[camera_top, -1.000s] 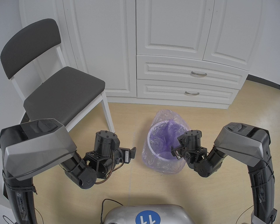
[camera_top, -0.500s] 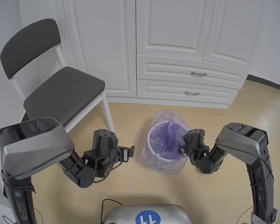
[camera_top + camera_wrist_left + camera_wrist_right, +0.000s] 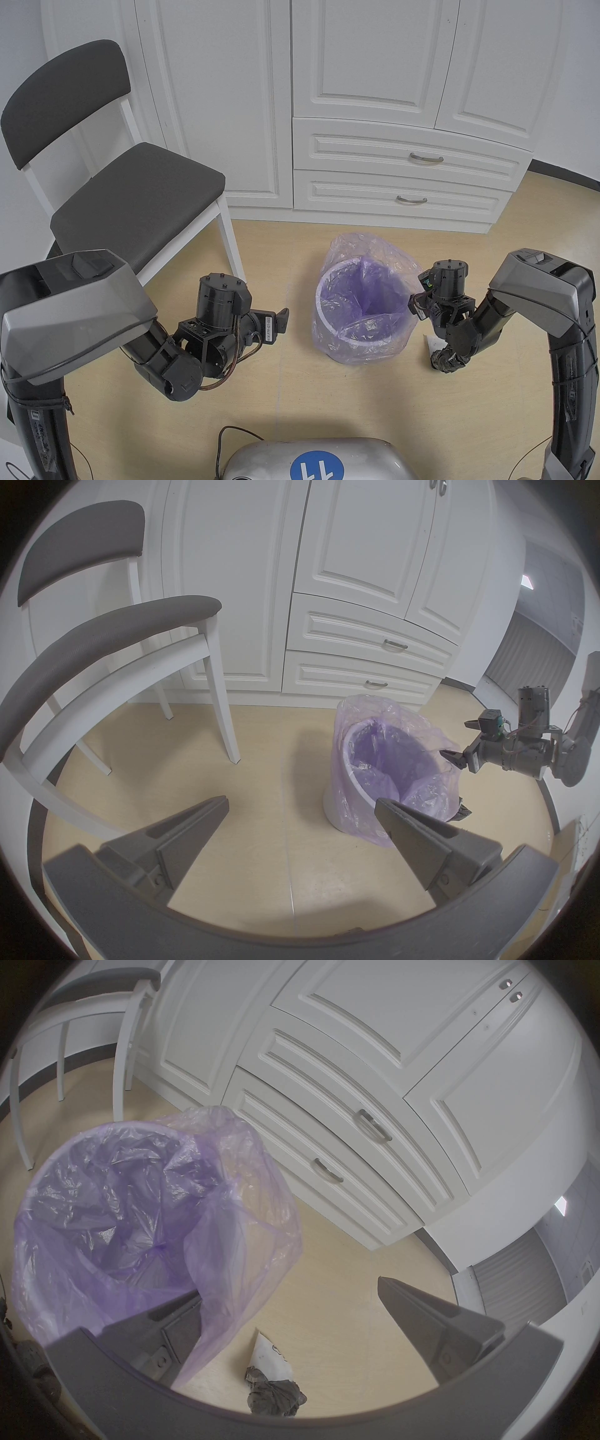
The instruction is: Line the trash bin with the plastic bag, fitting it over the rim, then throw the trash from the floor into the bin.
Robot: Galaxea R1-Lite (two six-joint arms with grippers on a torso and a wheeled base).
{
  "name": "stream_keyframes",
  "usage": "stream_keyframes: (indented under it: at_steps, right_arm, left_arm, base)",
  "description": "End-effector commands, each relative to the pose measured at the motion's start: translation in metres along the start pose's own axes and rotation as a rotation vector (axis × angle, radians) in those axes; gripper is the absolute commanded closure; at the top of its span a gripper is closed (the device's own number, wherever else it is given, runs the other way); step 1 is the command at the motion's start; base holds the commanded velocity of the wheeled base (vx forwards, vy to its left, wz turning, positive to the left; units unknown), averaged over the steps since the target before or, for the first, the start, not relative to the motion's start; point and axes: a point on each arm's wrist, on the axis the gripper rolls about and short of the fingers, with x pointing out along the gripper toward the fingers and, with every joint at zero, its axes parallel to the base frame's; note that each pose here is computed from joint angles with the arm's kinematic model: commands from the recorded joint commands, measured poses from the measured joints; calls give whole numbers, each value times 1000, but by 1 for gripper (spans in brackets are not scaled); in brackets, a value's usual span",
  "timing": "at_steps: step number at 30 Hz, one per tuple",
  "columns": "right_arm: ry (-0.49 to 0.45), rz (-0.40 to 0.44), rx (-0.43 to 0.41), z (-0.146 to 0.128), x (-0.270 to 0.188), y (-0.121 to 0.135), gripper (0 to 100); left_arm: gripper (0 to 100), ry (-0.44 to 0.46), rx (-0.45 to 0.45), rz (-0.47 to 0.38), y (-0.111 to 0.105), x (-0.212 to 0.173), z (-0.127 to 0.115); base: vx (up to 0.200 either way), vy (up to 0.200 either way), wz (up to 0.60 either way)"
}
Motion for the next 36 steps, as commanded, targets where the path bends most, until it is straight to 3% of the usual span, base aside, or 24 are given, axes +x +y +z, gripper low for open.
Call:
stream_keyframes:
  at_steps: [1,13,15,22,36]
  right_arm:
    - [4,-15,8,1,-2,-15,0]
    - [81,-6,-37,-24,1,-22,0]
    - [93,37,-51,-34,2,-16,0]
    - [129,65,-99,-54,16,4,0]
    - [162,102,-119,-73,38,14,0]
  left_arm:
    - [0,-2,0,-3,-1,0,1]
    - [0,9,9,-27,-9,2,-5]
    - [0,0,7,-33,-10,3,-6]
    - [0,-6,7,-36,-10,9,-13]
    - [0,-27,9,-57,-22,21,-13]
  base:
    - [0,0,0]
    - [0,0,0]
    - [0,0,0]
    - [0,0,0]
    - [0,0,0]
